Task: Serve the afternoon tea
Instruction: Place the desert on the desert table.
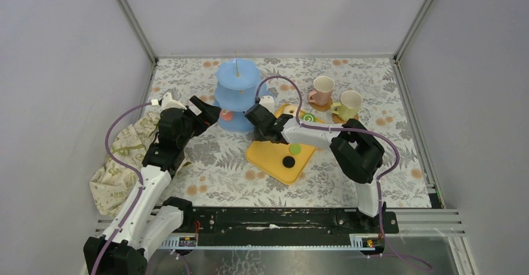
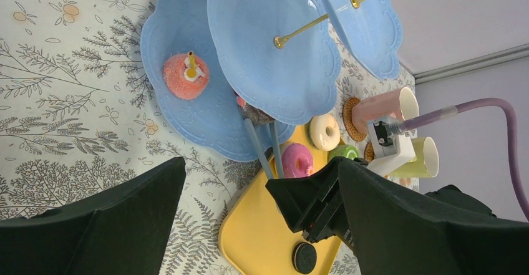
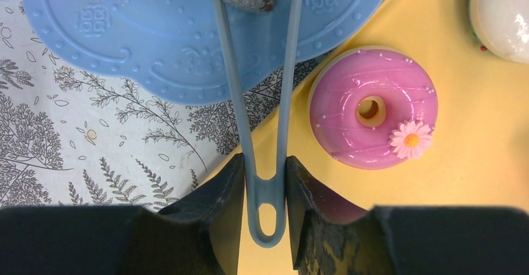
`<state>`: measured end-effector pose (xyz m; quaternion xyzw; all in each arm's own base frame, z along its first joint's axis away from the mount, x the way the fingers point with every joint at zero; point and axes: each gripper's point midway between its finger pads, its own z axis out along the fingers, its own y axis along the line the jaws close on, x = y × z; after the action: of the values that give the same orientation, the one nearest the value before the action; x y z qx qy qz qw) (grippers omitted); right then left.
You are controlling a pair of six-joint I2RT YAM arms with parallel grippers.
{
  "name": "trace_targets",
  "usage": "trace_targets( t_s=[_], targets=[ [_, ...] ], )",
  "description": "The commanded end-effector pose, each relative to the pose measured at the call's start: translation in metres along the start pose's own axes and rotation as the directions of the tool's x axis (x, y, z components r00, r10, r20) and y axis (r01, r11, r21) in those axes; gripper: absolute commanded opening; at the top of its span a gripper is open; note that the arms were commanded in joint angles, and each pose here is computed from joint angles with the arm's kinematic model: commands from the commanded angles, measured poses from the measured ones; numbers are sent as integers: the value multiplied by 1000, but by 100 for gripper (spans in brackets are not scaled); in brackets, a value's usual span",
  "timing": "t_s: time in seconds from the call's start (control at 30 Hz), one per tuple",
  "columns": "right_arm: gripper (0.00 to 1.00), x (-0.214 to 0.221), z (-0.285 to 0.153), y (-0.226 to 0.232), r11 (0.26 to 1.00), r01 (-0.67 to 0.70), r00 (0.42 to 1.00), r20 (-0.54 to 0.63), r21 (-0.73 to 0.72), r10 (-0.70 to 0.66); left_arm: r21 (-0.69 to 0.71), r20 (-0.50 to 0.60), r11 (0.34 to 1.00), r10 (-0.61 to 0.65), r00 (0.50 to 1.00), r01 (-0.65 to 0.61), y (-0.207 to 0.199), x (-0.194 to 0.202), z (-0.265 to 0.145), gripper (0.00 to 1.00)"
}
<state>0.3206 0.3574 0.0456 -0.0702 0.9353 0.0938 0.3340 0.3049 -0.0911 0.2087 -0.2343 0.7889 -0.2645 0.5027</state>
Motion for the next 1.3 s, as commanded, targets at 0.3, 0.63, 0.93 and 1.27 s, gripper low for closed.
trace_targets(
  t_s=[0.3,0.63,0.93,1.27],
  targets=[
    [34,-21,-36,10,999,8,996,85,-42,-4,37,28,999,-4,1000,3,-7,-6,0,100],
    [32,-8,-60,5,999,27,994,103,-47,-22,39,28,999,-7,1000,6,-7,-5,0,100],
    [31,25,-89,7,995,41,991,127,-88,-30,22,38,1000,6,999,-7,-5,-8,-3,100],
    [29,55,-108,-9,996,27,990,138,-89,-15,29,32,1000,7,999,-8,-6,-7,-3,100]
  ],
)
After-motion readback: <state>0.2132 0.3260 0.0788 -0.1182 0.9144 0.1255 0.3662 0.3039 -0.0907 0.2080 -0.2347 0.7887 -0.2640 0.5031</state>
